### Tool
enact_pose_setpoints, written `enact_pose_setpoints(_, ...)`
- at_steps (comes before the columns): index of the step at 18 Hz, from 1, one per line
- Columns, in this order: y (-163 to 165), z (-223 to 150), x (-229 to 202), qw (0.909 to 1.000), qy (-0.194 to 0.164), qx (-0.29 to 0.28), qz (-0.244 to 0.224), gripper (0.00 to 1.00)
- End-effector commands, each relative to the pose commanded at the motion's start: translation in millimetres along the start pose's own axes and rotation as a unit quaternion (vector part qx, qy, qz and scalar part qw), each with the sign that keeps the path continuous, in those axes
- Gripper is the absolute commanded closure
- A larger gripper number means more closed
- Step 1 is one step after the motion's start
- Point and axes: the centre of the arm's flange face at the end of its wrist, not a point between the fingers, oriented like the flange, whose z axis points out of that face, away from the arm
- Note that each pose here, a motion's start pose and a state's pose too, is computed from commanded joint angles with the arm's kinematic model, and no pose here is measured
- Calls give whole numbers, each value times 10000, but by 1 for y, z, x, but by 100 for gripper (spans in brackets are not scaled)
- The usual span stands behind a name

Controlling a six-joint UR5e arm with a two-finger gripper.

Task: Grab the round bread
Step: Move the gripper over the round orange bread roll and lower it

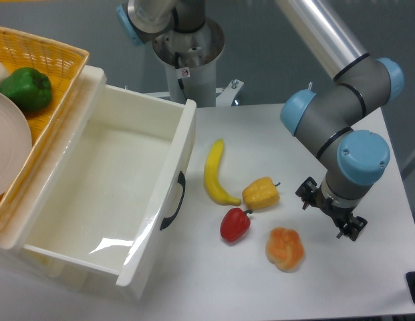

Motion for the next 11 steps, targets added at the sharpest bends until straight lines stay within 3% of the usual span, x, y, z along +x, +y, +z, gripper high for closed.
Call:
enact_pose_setpoints(8, -16, 9, 12, 9999, 23, 5, 123, 0)
enact_pose_setpoints(11, -17, 17, 15, 9998, -122, 23, 129, 0)
